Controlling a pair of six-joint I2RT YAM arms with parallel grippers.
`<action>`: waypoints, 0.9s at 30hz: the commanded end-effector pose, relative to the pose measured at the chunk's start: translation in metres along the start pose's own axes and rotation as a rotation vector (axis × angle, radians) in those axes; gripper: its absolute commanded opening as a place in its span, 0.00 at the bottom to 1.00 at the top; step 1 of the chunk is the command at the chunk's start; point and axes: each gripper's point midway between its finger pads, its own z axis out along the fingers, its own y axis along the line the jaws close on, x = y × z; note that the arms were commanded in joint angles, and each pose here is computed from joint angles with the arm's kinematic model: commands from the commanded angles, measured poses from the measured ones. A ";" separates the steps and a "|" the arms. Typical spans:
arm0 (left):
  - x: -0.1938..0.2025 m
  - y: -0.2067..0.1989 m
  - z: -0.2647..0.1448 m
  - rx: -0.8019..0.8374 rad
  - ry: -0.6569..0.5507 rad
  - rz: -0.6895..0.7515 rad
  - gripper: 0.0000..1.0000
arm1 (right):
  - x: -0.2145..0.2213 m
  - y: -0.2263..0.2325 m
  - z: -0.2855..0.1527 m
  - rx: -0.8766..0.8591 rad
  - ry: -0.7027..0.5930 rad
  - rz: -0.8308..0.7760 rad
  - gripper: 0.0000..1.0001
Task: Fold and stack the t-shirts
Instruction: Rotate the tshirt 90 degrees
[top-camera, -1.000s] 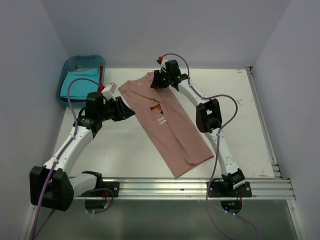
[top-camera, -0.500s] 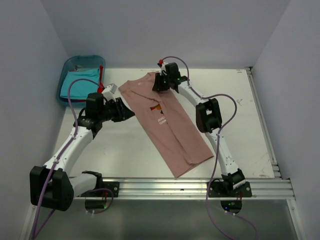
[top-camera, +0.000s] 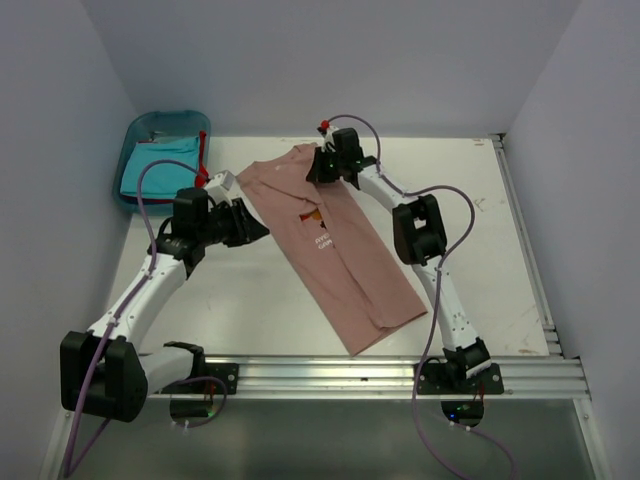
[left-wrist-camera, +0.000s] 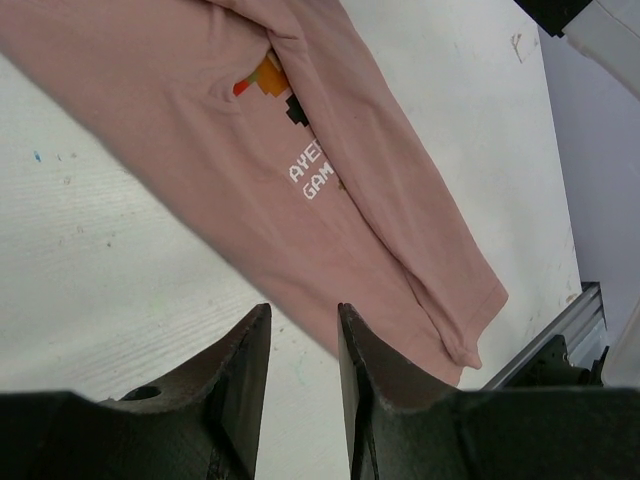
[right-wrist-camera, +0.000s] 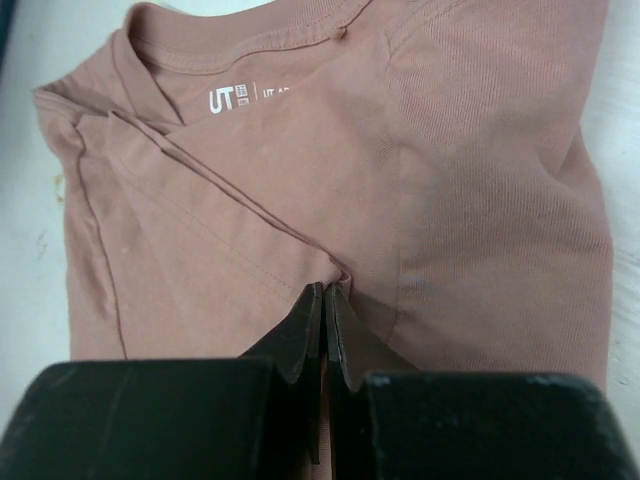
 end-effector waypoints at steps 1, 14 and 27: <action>-0.001 0.002 -0.001 -0.003 -0.016 0.032 0.36 | -0.036 0.038 -0.020 -0.149 -0.093 0.026 0.00; 0.004 0.008 0.000 -0.020 -0.014 0.030 0.35 | -0.032 0.073 -0.033 -0.340 -0.078 0.064 0.00; 0.010 0.013 0.004 -0.023 -0.002 0.016 0.33 | -0.020 0.099 -0.067 -0.472 -0.066 0.013 0.00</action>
